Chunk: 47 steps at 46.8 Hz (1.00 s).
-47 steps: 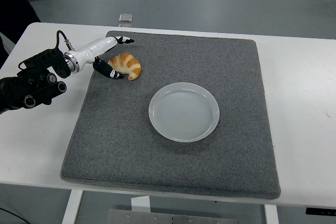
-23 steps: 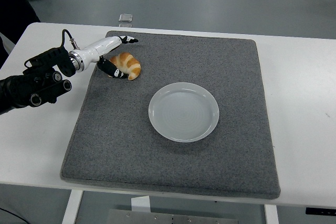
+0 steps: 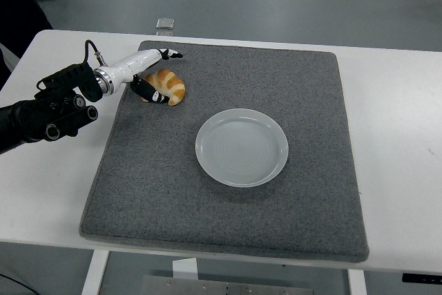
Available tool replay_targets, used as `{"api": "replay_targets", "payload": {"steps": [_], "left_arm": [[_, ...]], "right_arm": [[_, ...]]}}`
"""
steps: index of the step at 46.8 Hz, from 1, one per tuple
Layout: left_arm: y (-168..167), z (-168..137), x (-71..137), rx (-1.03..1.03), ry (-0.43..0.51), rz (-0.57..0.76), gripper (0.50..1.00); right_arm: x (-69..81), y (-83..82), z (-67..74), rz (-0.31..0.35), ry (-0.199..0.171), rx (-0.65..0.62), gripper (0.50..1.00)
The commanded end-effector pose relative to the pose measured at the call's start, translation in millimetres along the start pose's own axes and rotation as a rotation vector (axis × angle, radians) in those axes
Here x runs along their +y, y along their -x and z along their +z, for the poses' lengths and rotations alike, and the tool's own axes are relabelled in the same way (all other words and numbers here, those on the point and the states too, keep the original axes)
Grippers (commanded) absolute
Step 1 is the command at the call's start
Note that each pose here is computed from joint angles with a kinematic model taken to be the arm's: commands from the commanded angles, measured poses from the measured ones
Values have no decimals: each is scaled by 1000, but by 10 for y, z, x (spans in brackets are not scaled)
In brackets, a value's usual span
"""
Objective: Place the bread on the plate
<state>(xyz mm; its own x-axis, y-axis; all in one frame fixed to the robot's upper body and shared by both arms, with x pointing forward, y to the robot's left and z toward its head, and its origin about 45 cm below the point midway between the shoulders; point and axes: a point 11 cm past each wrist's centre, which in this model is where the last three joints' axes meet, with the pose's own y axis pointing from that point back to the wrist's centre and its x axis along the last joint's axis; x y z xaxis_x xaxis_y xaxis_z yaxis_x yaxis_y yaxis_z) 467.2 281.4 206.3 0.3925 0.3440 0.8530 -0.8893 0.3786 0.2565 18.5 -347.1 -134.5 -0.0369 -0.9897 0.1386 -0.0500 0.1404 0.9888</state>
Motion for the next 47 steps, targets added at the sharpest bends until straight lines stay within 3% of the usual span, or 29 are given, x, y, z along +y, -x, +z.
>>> {"api": "replay_targets", "payload": {"steps": [1,6,19,25,28,37,47], "left_arm": [[23,-6,1,6,-1,-22,834],[48,-3,1,12,-2,-43,780],[42,-12,6,13,-3,-43,767],[41,-13,8,14,-3,-44,671],[30,-15,9,13,-3,-43,658],[-3,43,-6,12,13,-38,506],[-240,111,-13,-12,31,-9,500]], "right_arm": [[0,-2,0,1,0,0,954],[0,-4,0,2,0,0,952],[0,-4,0,2,0,0,952],[0,-2,0,1,0,0,952],[0,-2,0,1,0,0,952],[0,-2,0,1,0,0,952],[0,-2,0,1,0,0,952]]}}
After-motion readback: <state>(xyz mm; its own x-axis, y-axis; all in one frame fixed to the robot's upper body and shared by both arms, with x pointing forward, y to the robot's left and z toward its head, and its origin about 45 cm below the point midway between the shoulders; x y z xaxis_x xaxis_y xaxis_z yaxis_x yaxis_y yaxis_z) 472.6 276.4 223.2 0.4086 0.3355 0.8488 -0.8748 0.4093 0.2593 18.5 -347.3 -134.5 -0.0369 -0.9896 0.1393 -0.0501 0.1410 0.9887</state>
